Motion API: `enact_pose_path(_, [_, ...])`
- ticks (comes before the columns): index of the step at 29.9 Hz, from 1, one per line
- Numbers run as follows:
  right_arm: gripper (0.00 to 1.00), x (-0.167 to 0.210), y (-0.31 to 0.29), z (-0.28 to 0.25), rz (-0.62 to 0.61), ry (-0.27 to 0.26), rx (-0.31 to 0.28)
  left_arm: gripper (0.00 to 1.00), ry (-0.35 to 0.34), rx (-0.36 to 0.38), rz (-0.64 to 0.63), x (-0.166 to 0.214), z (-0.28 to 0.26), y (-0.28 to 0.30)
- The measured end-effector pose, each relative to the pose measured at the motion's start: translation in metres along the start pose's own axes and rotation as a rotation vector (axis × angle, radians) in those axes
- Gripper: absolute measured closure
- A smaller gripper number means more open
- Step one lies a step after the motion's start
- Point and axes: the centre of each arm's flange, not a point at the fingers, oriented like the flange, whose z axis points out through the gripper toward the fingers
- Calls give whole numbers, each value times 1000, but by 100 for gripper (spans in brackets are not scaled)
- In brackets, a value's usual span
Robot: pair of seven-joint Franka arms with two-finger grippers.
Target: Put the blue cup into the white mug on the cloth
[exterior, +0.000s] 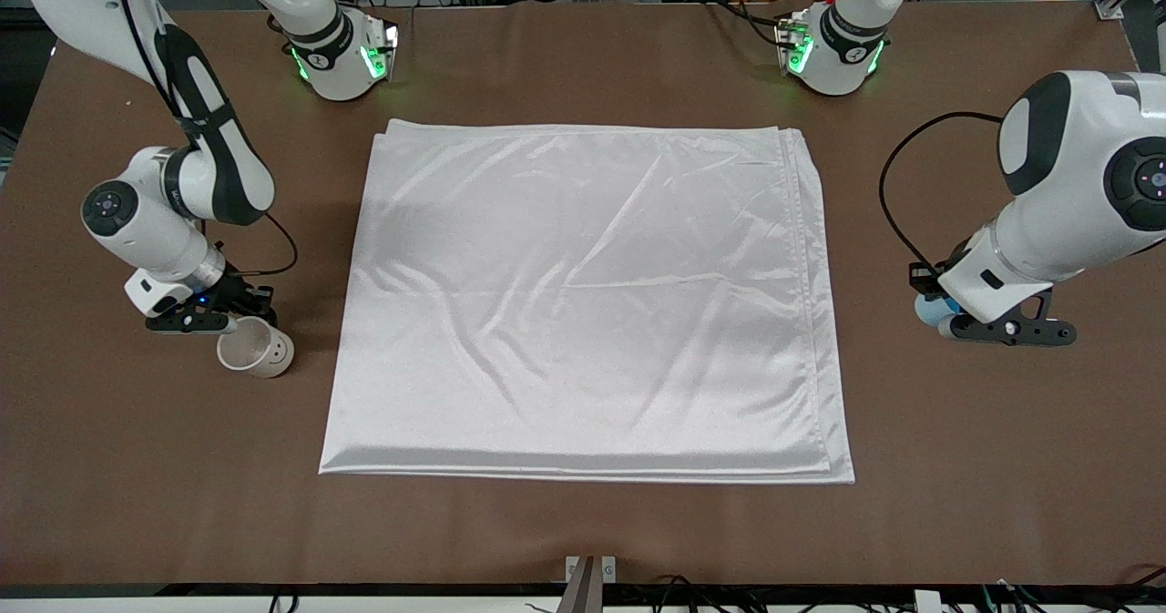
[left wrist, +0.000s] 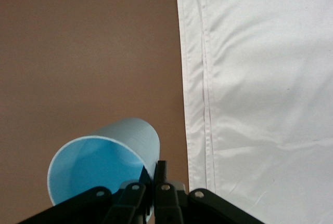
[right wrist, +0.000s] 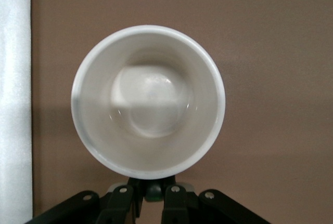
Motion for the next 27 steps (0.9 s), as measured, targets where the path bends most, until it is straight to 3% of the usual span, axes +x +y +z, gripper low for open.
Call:
enact_pose_path(10, [81,19,-6,-22,-14,40,1,96,-2,0,0,0,1,0])
enact_pose_path(18, [81,56,-38,-90,-60,-56,27,96,-3,0,0,0,2,0])
enact_pose_path(27, [81,82,-121,-148,-39,-53,38,96,-3,10,2,0,2,-1])
